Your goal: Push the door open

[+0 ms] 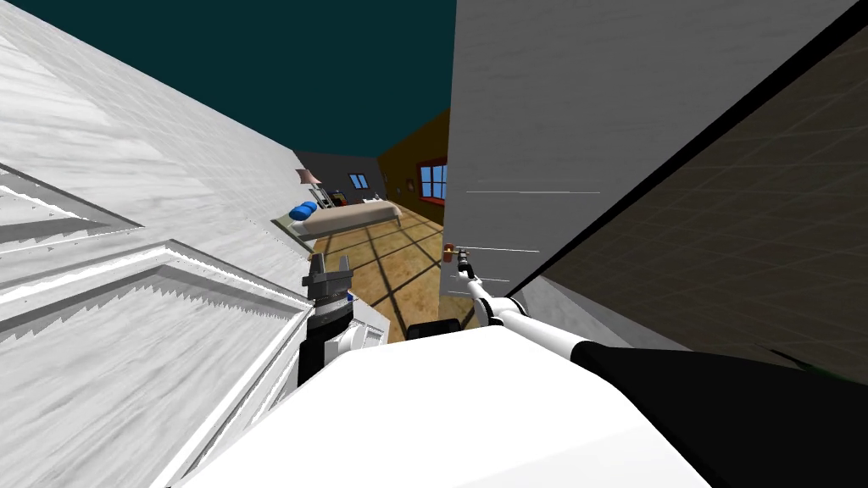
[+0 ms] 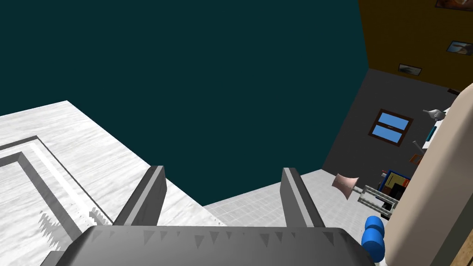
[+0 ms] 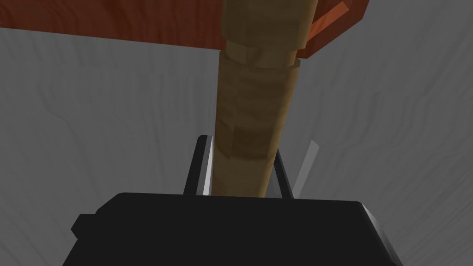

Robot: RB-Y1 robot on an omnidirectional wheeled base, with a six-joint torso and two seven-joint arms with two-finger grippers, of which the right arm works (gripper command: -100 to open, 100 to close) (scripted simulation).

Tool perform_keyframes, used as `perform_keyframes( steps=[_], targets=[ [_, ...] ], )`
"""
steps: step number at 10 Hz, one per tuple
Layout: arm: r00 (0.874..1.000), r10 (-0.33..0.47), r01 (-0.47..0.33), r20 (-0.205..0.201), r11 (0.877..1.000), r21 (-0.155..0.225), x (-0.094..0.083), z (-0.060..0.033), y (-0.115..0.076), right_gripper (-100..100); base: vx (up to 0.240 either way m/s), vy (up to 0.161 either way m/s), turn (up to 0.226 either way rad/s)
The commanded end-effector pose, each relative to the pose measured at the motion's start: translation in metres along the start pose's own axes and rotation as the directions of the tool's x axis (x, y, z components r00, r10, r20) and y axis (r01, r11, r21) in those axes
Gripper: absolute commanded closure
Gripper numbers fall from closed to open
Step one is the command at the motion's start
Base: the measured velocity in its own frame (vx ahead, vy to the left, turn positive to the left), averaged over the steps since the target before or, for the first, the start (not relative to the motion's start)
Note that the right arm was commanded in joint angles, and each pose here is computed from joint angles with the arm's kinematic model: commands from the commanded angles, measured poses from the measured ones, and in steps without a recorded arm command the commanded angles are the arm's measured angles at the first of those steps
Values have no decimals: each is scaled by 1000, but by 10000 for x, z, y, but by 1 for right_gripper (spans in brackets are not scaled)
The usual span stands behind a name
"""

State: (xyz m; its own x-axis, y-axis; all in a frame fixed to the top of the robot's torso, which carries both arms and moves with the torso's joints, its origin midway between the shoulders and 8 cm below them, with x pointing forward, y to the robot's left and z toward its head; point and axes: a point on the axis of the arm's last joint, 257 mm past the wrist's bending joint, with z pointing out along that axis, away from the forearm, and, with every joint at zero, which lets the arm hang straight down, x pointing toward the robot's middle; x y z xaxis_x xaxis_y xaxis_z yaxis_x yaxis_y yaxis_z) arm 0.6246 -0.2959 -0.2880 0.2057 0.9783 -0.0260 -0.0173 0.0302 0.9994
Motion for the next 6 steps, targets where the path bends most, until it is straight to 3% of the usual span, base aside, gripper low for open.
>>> perform_keyframes(
  steps=[1, 3, 5, 6],
  targets=[
    [999, -10, 11, 44, 1000, -24, -192, 68, 122, 100, 186, 15, -62],
    [998, -9, 11, 63, 1000, -23, -224, 66, 121, 100, 155, 39, -40],
    [998, -9, 11, 63, 1000, -23, -224, 66, 121, 100, 36, 2, -7],
    [996, -8, 10, 89, 1000, -21, -262, 59, 112, 100, 93, 9, -30]
  ],
)
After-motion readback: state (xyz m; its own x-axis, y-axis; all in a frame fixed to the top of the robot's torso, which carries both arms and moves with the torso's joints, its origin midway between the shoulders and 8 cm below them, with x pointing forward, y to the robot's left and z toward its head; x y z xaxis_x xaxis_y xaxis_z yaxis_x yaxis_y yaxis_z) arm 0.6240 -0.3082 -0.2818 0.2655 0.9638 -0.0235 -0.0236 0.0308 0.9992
